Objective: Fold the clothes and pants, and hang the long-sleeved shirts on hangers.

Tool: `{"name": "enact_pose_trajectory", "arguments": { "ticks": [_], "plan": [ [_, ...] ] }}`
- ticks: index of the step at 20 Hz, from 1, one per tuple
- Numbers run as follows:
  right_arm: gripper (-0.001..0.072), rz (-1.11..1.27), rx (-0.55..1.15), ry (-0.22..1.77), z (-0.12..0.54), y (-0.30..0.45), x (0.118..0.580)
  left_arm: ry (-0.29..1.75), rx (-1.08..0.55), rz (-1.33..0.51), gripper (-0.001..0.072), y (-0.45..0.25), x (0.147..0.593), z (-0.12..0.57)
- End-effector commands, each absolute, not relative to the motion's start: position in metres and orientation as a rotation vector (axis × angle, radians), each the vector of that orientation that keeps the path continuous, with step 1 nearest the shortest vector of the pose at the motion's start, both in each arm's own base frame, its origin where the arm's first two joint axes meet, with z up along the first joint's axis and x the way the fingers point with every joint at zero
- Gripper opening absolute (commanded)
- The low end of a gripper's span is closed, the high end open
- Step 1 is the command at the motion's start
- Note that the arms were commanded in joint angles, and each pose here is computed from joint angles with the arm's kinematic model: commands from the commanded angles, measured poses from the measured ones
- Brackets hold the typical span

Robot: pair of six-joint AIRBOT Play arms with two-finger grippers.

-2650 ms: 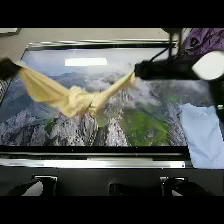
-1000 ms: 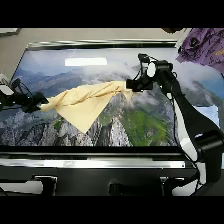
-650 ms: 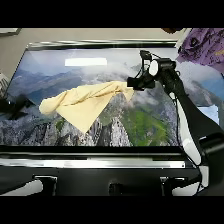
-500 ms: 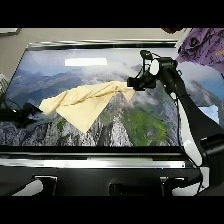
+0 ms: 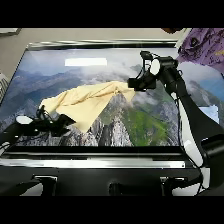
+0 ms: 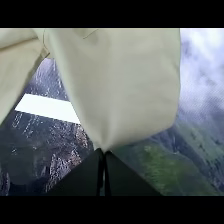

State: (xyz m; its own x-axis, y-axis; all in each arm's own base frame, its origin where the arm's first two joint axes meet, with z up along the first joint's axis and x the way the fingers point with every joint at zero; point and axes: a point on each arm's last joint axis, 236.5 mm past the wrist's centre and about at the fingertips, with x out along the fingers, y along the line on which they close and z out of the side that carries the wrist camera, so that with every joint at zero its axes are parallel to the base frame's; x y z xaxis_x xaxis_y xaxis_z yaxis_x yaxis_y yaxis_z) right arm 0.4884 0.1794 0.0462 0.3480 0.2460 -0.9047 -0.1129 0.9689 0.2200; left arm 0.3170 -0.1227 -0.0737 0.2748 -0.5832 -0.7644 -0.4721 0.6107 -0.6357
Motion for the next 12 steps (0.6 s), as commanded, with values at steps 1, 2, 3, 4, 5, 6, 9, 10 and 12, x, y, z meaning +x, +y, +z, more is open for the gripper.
{"name": "enact_pose_trajectory", "arguments": {
  "ticks": [1,2,3,4,5,6,9,10,12],
  "plan": [
    [0.0025,0.233,0.122,1.215,0.045,0.178,0.483,1.391,-1.010,-0.092,0.0632,-0.158,0.313,-0.093],
    [0.0025,0.232,0.121,1.219,0.044,0.178,0.483,1.415,-1.015,-0.085,0.0632,-0.165,0.310,-0.100],
    [0.0025,0.232,0.120,1.222,0.044,0.178,0.482,1.437,-1.019,-0.068,0.0632,-0.170,0.307,-0.106],
    [0.0025,0.232,0.119,1.227,0.044,0.178,0.481,1.443,-1.012,-0.065,0.0632,-0.174,0.306,-0.111],
    [0.0025,0.231,0.118,1.234,0.043,0.177,0.479,1.443,-1.006,-0.060,0.0631,-0.178,0.306,-0.116],
    [0.0025,0.231,0.116,1.240,0.042,0.177,0.478,1.439,-0.999,-0.056,0.0629,-0.180,0.307,-0.119],
    [0.0025,0.230,0.113,1.249,0.044,0.176,0.475,1.431,-0.983,-0.038,0.0409,-0.181,0.309,-0.128],
    [0.0025,0.231,0.113,1.243,0.047,0.176,0.474,1.434,-0.982,-0.035,0.0203,-0.180,0.309,-0.130],
    [0.0024,0.226,0.106,1.222,0.055,0.173,0.475,1.410,-0.969,-0.069,0.0015,-0.178,0.318,-0.121]
  ]
}}
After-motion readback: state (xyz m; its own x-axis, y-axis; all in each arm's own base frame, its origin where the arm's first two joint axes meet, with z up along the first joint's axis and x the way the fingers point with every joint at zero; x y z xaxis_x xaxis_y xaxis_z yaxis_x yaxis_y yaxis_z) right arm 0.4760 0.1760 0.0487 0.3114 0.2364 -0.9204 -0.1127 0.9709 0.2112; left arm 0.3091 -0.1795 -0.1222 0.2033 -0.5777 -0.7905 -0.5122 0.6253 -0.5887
